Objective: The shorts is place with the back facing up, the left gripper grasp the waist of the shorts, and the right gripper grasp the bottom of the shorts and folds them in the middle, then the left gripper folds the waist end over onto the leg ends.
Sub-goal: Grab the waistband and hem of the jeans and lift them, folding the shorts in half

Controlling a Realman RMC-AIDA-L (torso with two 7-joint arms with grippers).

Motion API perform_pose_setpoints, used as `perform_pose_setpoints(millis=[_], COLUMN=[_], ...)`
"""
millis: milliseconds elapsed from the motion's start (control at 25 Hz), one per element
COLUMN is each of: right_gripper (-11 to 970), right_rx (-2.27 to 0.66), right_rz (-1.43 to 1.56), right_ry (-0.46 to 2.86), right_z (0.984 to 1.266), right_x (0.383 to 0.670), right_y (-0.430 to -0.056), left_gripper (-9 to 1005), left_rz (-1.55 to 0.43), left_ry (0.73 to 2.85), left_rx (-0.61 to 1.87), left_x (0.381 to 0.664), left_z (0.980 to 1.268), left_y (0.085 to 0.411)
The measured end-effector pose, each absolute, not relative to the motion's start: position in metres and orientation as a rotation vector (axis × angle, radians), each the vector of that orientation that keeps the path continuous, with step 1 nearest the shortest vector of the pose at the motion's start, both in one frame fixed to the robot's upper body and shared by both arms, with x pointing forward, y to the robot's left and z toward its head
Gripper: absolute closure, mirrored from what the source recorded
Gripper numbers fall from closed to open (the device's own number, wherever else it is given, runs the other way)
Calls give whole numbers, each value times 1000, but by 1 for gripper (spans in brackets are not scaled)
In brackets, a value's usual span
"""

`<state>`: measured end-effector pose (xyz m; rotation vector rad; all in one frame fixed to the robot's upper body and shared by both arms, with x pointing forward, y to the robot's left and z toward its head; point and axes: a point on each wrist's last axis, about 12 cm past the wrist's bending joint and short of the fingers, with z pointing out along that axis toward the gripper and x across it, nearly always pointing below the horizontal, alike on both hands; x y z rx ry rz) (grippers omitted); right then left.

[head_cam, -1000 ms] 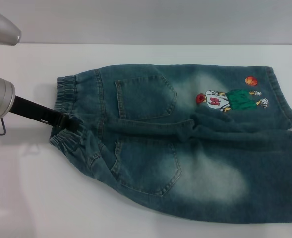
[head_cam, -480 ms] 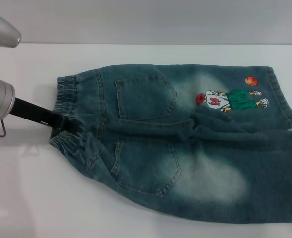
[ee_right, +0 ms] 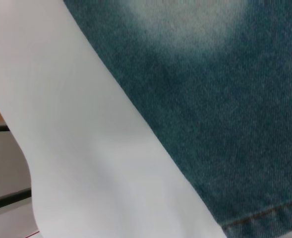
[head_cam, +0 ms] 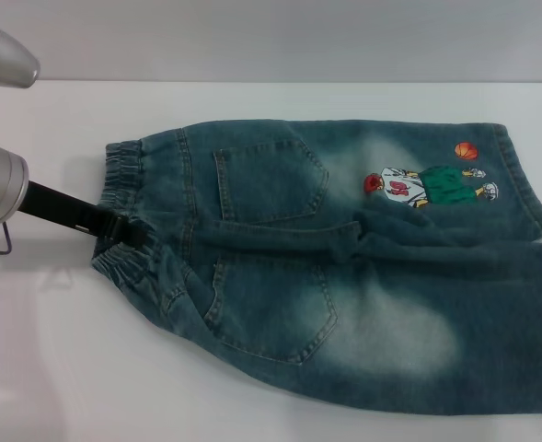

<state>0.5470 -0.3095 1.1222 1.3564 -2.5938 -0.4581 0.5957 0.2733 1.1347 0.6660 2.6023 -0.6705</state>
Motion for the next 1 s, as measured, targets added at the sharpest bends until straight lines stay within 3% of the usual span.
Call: perform_pose_setpoints(millis=[1000], right_gripper=[384], right_rx=[1414], right_rz=[-449], right_ry=[-2620], right_z=[1121], right_x=[552], right_y=[-299], left_gripper=[947], left_rz=[-681], left_ry=[2612], left_rx=[670], left_x=[595], left_z=[1128], left_y=[272])
